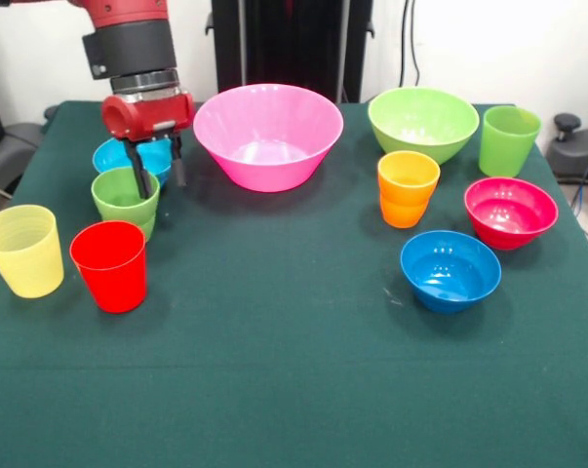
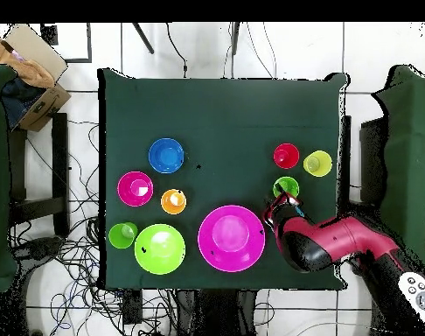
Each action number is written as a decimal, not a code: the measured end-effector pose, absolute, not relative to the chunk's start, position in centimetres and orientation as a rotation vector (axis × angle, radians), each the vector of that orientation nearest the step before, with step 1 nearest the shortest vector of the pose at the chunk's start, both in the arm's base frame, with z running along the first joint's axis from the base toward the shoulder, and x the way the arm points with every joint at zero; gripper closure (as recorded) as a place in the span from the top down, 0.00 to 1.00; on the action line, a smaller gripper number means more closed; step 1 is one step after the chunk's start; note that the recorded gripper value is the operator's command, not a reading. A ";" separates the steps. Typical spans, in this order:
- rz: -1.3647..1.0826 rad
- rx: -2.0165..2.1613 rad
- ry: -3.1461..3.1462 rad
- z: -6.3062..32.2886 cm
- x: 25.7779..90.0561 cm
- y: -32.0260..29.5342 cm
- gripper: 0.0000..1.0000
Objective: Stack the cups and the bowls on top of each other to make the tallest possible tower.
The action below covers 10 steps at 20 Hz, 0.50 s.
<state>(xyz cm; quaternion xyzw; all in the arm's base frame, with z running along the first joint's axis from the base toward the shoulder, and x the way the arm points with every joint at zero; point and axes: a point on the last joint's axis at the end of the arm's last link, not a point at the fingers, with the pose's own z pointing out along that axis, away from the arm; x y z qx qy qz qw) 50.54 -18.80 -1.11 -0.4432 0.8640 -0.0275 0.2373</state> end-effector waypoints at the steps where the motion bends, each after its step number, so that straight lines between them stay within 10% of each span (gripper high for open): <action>1: -0.080 -1.227 2.363 -1.2 50.5 -18.6 1.00; 10: -0.142 -1.391 2.321 -3.2 50.2 -16.1 1.00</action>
